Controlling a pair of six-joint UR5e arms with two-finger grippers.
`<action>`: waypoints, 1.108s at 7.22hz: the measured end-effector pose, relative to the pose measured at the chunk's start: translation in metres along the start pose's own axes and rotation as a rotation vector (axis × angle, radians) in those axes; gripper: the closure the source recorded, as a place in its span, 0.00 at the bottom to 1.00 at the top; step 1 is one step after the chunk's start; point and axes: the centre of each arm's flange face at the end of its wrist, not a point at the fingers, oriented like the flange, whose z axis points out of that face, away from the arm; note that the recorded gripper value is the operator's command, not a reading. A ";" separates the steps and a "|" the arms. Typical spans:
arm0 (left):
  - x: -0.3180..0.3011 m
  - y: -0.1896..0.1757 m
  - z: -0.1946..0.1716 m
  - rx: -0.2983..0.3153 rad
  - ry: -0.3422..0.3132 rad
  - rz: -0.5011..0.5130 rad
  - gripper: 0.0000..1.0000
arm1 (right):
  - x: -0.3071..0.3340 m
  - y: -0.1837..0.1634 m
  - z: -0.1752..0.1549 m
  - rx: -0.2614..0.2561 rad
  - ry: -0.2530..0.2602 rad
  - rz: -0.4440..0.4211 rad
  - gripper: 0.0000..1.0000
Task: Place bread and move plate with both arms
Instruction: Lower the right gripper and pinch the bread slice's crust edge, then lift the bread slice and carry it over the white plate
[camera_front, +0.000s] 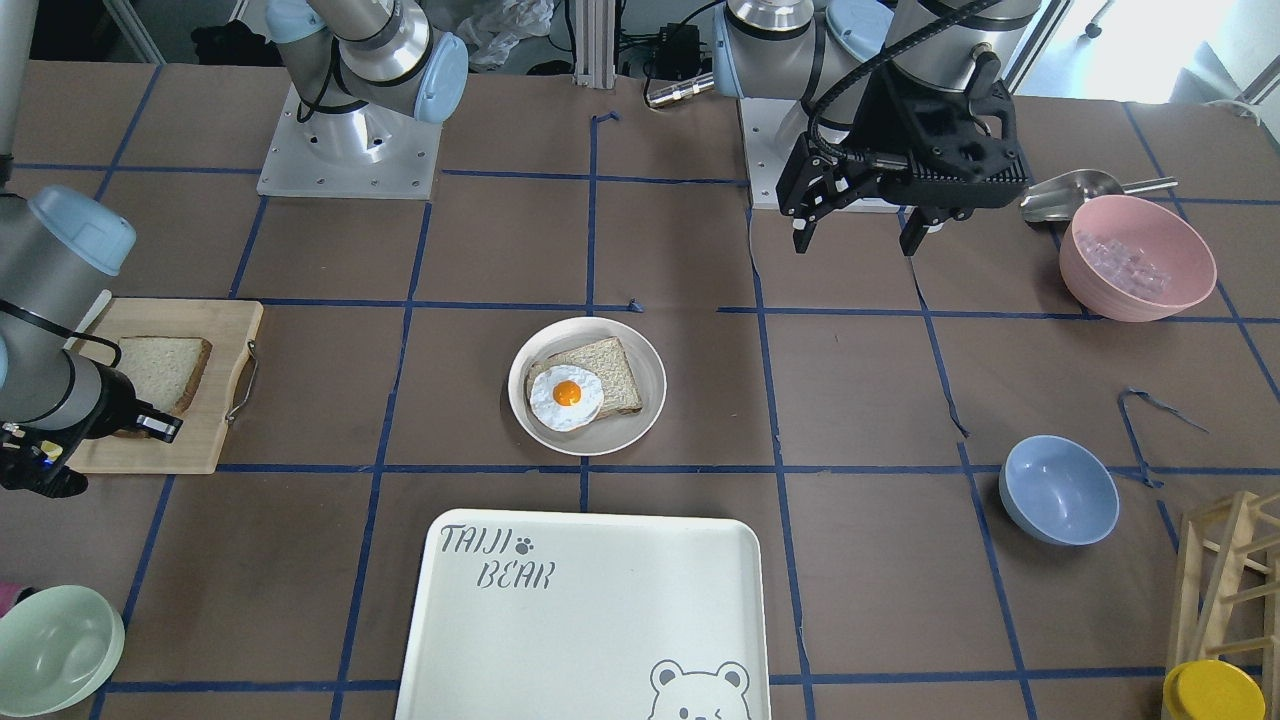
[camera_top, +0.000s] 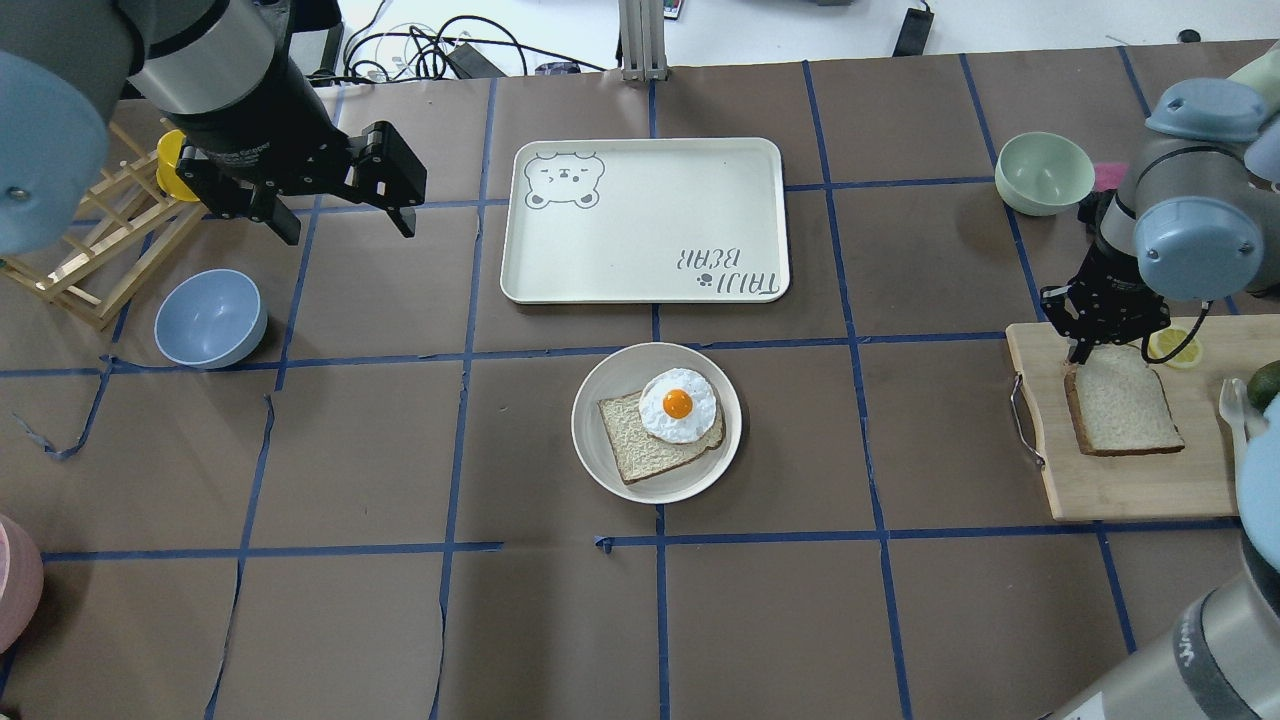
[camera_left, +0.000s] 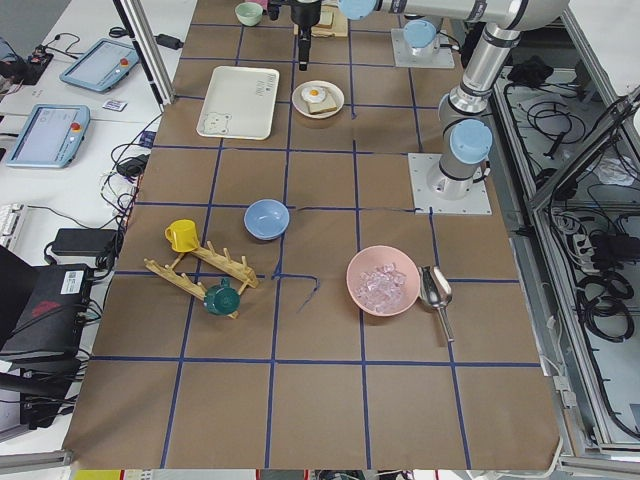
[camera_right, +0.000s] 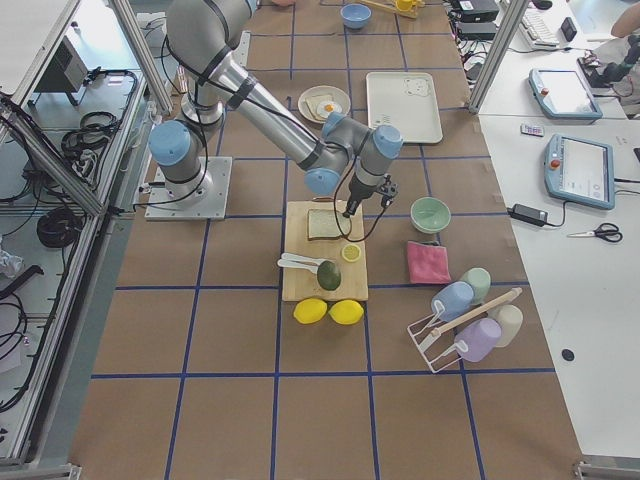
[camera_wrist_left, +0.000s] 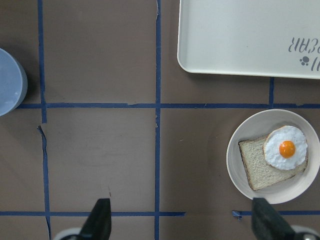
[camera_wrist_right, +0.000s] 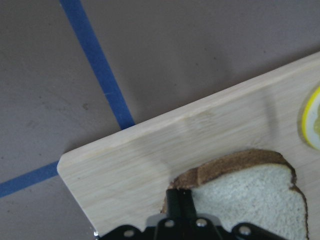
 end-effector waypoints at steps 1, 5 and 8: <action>0.000 0.000 0.000 0.000 0.000 0.000 0.00 | 0.002 0.001 -0.002 -0.013 -0.001 0.000 1.00; 0.000 0.000 0.000 0.001 0.000 0.000 0.00 | 0.004 0.012 -0.043 -0.048 -0.003 -0.009 1.00; 0.000 0.000 -0.001 0.001 -0.001 0.000 0.00 | -0.009 0.020 -0.105 -0.067 -0.001 -0.029 1.00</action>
